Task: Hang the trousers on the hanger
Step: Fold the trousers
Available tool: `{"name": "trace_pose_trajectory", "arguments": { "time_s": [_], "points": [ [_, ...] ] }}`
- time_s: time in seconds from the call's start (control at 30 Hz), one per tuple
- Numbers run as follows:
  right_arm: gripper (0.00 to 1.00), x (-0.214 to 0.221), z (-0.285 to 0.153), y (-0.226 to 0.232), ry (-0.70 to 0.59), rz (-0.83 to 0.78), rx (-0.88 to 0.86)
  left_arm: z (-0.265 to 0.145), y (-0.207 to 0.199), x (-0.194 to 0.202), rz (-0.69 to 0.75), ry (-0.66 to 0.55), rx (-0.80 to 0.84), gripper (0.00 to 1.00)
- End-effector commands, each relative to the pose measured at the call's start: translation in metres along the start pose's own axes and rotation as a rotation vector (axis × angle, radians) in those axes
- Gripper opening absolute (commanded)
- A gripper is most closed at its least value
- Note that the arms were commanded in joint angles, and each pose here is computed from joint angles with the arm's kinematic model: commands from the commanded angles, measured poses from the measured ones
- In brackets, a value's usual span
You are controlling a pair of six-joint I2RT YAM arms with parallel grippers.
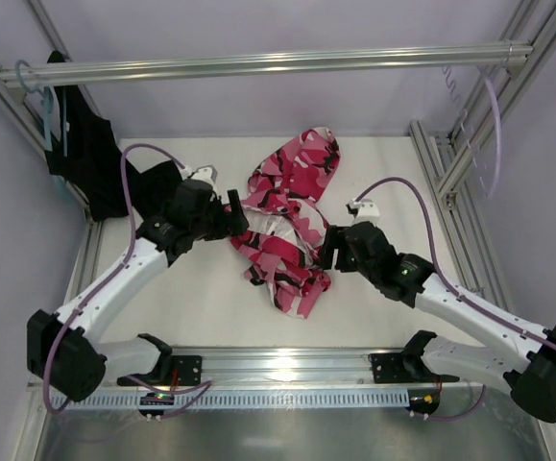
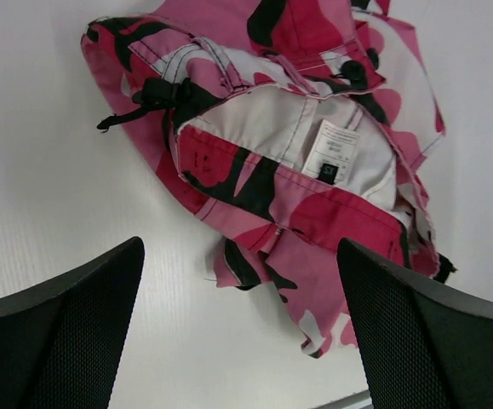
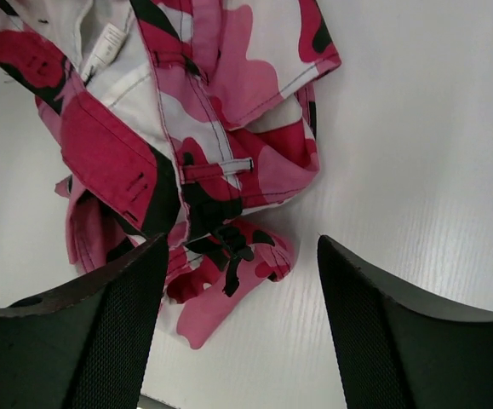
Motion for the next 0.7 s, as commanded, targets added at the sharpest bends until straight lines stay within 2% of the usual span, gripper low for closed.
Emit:
{"name": "trace_pose_trajectory", "arguments": {
  "time_s": [0.0,0.17,0.3,0.4,0.5,0.6,0.63,0.67],
  "points": [
    [0.72,0.009,0.017,0.007,-0.011,0.029,-0.077,0.025,0.002,-0.013,0.028,-0.008,-0.019,0.93],
    [0.67,0.035,0.032,0.012,0.043,-0.011,-0.158,0.063,0.018,-0.019,-0.059,0.002,-0.079,0.88],
    [0.65,0.050,0.044,0.017,0.078,-0.024,-0.201,0.088,0.011,-0.023,-0.143,0.011,0.000,0.86],
    [0.65,0.060,0.050,0.020,0.108,-0.017,-0.221,0.104,0.006,-0.022,-0.136,0.015,0.035,0.85],
    [0.63,0.068,0.054,0.011,0.124,-0.022,-0.184,0.117,0.019,-0.016,-0.102,0.047,-0.039,0.82],
    [0.62,0.070,0.053,0.004,0.121,-0.010,-0.144,0.124,0.025,-0.020,-0.082,0.077,-0.072,0.71],
    [0.62,0.067,0.051,0.004,0.113,0.005,-0.139,0.125,0.028,-0.028,-0.074,0.057,-0.096,0.59],
    [0.62,0.066,0.050,0.002,0.106,0.013,-0.127,0.126,0.030,-0.030,-0.070,0.058,-0.105,0.52]
  ]
}}
Point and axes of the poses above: each gripper's point midway between its finger pads, its own z axis out along the fingers, its own y axis along the line the jaws close on, x = y × z, the point moved 2 cm from there along -z, back along the fingers, and after that the axes turned 1 degree about z, right-handed, at the moved point
